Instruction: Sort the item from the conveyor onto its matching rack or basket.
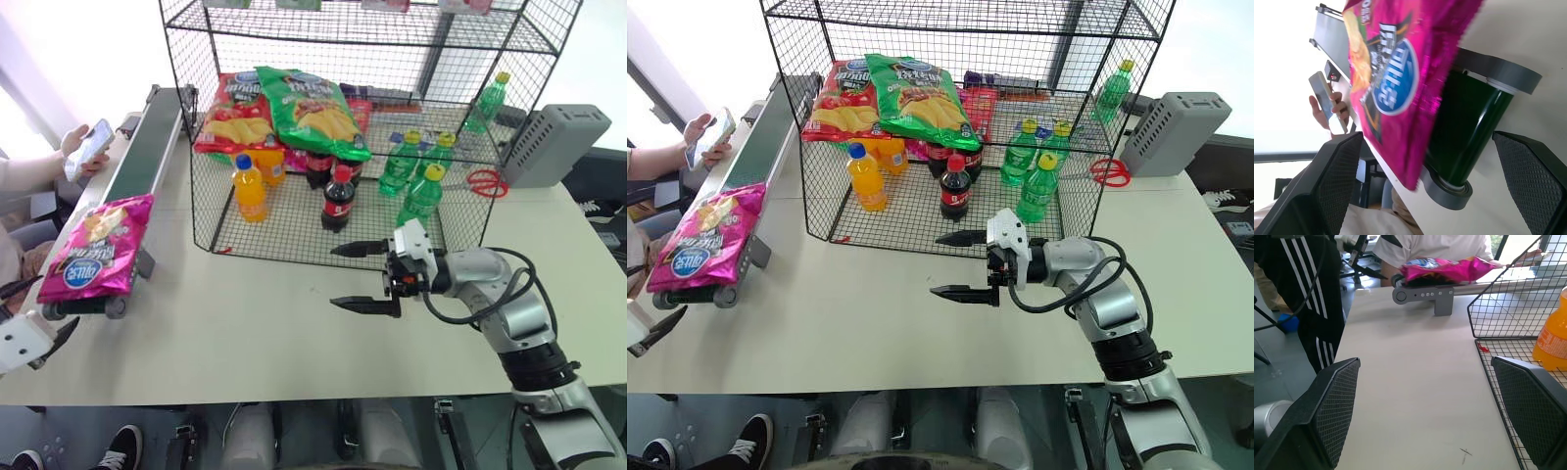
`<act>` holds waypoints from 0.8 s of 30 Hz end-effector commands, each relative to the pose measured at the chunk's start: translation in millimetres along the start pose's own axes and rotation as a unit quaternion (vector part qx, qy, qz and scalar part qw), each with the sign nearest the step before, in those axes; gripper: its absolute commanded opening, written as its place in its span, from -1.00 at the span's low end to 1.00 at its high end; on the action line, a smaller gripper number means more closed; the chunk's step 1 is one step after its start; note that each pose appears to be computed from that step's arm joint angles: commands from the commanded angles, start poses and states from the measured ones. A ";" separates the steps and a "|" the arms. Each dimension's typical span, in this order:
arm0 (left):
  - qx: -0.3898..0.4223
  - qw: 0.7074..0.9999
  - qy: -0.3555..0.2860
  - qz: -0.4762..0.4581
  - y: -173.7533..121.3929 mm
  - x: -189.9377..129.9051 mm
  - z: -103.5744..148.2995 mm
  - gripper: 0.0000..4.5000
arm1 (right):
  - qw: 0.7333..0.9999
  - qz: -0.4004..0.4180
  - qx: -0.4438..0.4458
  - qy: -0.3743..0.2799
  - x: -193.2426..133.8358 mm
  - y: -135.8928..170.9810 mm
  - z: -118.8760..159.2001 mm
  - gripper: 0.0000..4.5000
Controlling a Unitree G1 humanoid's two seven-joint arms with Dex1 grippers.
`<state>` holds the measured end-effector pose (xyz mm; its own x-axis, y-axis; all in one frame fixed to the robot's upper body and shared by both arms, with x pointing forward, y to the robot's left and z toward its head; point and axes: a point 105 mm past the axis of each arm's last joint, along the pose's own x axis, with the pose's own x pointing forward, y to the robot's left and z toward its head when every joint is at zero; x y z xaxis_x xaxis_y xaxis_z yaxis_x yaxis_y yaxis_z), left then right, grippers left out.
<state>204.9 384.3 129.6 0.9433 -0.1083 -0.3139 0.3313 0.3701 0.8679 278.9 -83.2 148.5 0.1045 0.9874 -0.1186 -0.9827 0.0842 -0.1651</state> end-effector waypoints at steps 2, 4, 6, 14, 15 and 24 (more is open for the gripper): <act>0.012 1.000 -0.016 0.006 6.6 5.5 9.8 1.00 | 1.000 -0.007 -0.024 -0.006 -3.1 -1.7 7.7 0.98; 0.007 1.000 -0.024 0.013 9.6 8.0 14.0 1.00 | 1.000 -0.008 -0.024 -0.004 -3.2 -1.7 7.1 0.98; 0.011 1.000 -0.025 0.012 10.2 11.2 16.2 1.00 | 1.000 -0.010 -0.026 -0.003 -3.6 -2.4 6.8 0.98; -0.008 0.999 -0.035 0.005 7.6 16.3 21.3 -0.01 | 0.999 -0.016 -0.031 0.004 -6.6 -5.8 6.3 1.00; -0.008 0.999 -0.036 0.004 7.6 16.6 21.7 -0.22 | 0.999 -0.016 -0.032 0.005 -6.7 -5.8 6.0 1.00; -0.088 0.991 -0.068 0.074 34.3 15.7 31.9 -0.98 | 0.999 -0.022 -0.043 0.007 -5.5 -9.0 4.7 1.00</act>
<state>229.4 365.1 143.8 0.9599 -0.1632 -0.2278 0.2791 0.4851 0.8287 284.3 -88.1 144.0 0.1416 0.9791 -0.1463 -0.9731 0.1105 -0.2019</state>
